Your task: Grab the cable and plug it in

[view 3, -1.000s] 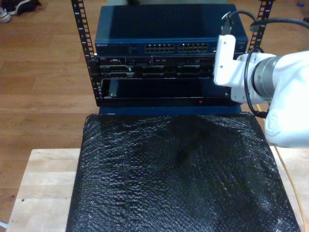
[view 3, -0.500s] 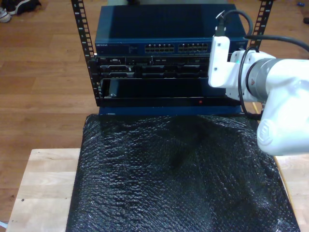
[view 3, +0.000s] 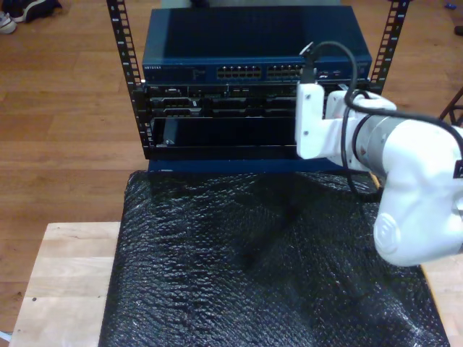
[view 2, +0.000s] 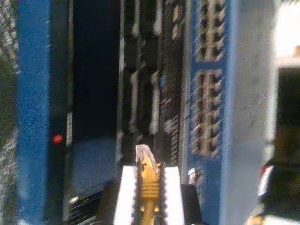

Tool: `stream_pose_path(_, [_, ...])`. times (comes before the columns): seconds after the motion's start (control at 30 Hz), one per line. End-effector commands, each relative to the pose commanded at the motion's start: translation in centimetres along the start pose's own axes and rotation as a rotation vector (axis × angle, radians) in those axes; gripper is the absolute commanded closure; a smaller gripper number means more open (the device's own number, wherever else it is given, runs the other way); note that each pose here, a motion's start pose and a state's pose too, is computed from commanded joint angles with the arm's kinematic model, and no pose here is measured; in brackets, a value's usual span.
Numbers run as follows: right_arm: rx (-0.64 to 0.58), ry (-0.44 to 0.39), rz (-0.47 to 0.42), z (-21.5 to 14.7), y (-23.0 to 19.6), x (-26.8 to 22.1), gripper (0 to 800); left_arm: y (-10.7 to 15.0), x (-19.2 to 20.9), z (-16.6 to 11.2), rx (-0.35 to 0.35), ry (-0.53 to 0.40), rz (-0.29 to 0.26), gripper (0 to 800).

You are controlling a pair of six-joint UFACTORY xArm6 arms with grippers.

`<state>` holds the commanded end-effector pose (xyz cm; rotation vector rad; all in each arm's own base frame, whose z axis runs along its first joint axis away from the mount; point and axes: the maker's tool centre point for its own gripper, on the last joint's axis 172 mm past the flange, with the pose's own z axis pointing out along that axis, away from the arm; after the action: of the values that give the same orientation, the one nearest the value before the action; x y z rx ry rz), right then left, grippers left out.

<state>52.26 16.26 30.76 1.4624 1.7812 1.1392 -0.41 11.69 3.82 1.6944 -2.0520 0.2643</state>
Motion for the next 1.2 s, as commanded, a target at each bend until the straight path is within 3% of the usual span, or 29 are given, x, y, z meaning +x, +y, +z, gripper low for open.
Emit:
stream_pose_path(0.9, [-0.033, 0.02, -0.067, 1.6, 1.2, 1.2, 800, 0.0, 0.0, 0.0, 0.0, 0.0, 0.0, 0])
stream_pose_path(1.2, [-0.107, 0.019, -0.06, 2.7, 1.1, 1.0, 800, 0.0, 0.0, 0.0, 0.0, 0.0, 0.0, 0])
